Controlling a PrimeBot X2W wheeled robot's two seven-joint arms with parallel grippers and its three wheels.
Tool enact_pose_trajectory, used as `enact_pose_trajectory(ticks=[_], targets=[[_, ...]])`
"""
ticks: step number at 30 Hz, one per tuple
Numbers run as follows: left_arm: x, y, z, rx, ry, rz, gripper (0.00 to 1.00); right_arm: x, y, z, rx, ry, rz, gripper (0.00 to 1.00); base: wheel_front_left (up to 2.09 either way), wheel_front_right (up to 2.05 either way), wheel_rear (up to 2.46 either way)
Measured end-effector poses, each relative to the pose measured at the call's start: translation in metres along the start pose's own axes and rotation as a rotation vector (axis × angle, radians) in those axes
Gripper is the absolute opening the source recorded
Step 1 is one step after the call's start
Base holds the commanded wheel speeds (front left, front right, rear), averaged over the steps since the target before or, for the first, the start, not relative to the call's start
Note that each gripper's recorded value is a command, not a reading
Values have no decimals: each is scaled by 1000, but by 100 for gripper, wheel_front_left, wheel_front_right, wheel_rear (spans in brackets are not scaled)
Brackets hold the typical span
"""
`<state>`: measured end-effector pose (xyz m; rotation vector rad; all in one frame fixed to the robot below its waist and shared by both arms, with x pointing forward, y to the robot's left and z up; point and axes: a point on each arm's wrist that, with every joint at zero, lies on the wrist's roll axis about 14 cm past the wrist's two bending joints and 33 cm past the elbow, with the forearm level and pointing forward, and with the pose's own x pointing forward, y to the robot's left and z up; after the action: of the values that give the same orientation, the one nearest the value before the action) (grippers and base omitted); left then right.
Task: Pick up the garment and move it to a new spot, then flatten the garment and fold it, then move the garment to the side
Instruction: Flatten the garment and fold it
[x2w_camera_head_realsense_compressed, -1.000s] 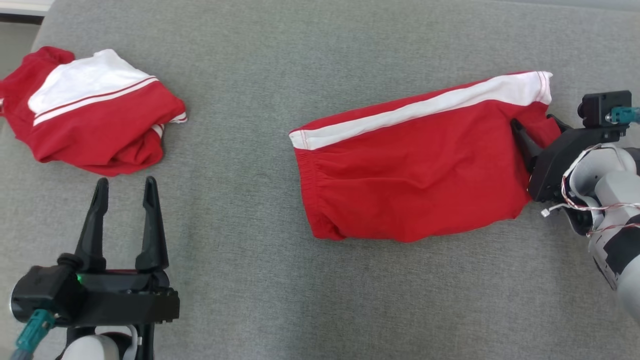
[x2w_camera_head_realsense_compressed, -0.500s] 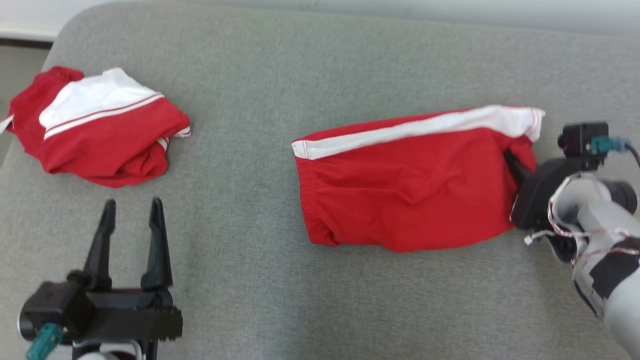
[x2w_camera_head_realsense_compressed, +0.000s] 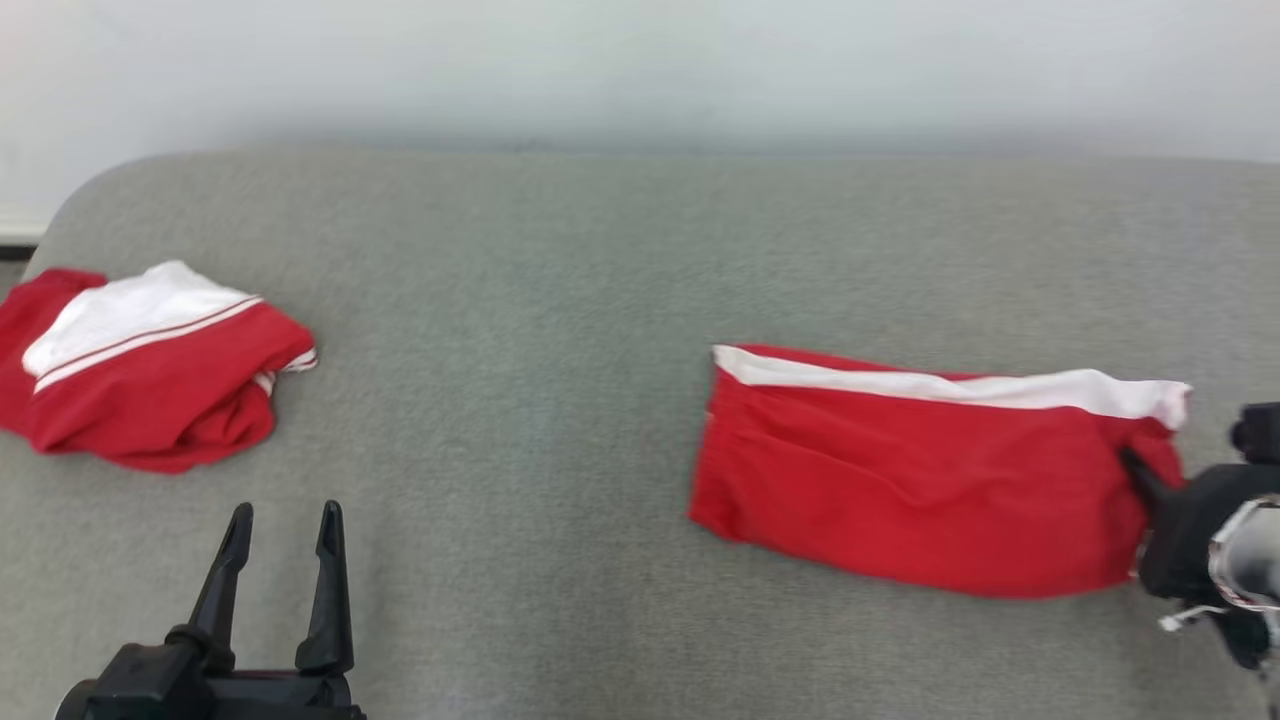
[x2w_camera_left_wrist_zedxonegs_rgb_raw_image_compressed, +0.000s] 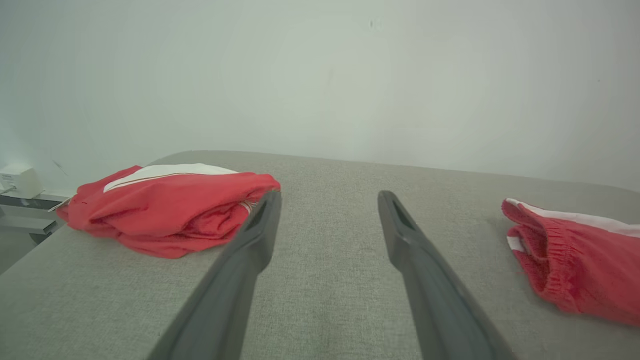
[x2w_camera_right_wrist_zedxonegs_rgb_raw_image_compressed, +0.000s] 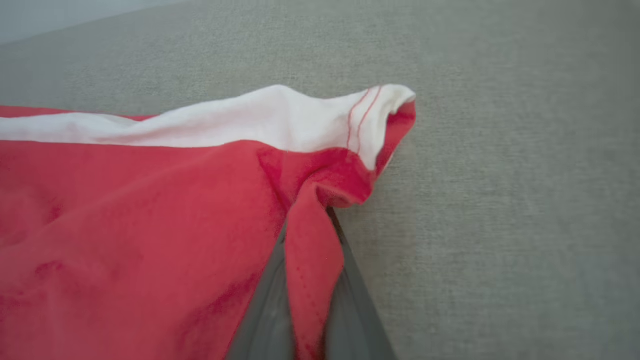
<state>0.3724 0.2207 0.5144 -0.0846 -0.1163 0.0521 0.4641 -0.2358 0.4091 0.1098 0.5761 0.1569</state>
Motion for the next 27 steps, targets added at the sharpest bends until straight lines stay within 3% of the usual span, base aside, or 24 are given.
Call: enact_pose_trajectory(ticks=[5,10,19,27], targets=[[4,-14,6,-10,-22,-43,100,-29,-47,11,15,-41,-113,0,0,0,0],[5,-20,8,-14,-29,-60,100,-33,-50,16,24,-62,-128,0,0,0,0],[-3,-17,10,-22,-31,-50,100,-34,-2,40,39,-151,0,0,0,0,0],[0,-25,12,-35,-41,-70,100,-35,66,52,53,-201,186,0,0,0,0]])
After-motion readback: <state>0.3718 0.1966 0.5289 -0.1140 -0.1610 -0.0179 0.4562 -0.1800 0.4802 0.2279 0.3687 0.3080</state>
